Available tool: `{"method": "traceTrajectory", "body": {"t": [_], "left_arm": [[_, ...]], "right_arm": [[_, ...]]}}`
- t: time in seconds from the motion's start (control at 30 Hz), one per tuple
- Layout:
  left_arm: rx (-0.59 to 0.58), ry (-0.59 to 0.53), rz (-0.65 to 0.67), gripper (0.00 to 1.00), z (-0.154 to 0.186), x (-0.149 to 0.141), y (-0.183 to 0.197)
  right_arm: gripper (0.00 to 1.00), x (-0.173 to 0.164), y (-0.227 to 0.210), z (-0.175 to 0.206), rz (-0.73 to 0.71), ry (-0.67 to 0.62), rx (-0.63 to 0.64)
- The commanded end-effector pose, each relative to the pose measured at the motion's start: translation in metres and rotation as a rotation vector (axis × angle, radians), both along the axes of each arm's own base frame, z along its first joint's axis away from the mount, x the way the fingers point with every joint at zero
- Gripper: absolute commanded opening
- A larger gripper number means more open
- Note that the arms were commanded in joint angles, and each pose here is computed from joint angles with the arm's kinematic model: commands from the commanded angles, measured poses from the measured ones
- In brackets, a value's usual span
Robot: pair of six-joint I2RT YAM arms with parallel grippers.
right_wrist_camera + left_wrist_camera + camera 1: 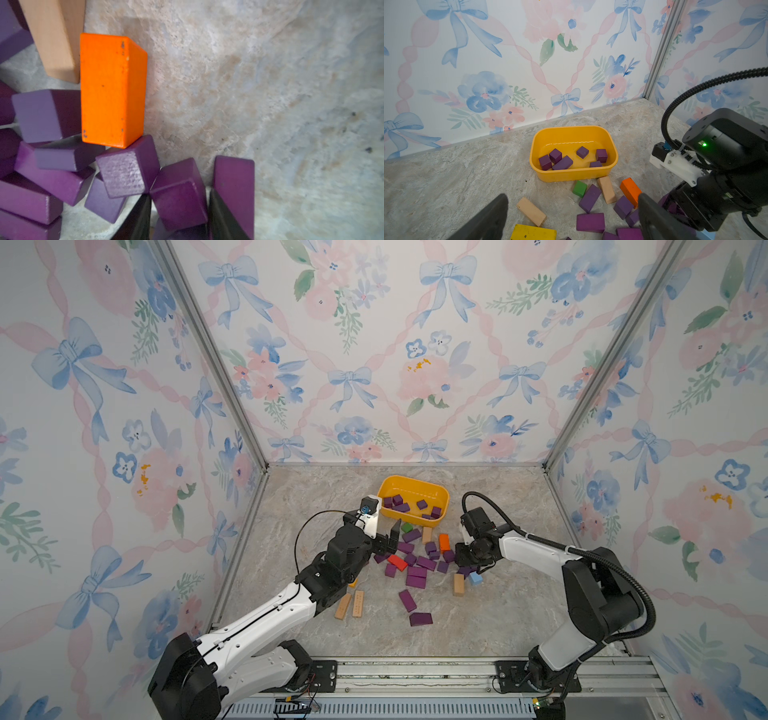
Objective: Pick purple bricks into the storage bin
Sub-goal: Pick up the building block from the center of the board.
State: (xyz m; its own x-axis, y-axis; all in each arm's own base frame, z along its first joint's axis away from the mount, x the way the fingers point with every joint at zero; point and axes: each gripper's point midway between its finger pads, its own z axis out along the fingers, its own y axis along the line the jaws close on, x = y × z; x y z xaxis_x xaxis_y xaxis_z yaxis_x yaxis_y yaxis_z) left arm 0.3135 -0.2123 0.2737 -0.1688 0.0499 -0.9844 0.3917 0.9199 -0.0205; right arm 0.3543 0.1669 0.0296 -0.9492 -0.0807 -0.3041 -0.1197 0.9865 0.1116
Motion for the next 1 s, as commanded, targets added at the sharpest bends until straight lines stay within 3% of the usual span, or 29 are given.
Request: {"method": "traceTrajectory", "body": {"t": [0.0, 0.37, 0.83, 0.97], "left_arm": [[-0.017, 0.006, -0.005, 0.98, -0.004, -0.002, -0.002], [-0.009, 0.008, 0.011, 0.98, -0.007, -0.002, 0.002], [0.014, 0.005, 0.014, 0.98, -0.009, 0.000, 0.002], [0.045, 0.024, 0.010, 0.98, -0.024, -0.003, 0.004]], "right_arm": [[0.43, 0.011, -0.002, -0.005, -0.010, -0.004, -0.018], [0.29, 0.015, -0.006, 0.002, -0.027, -0.016, -0.011], [0.26, 0.023, -0.003, 0.054, -0.039, -0.104, 0.029], [0.26, 0.027, 0.002, 0.068, -0.037, -0.123, 0.056]]}}
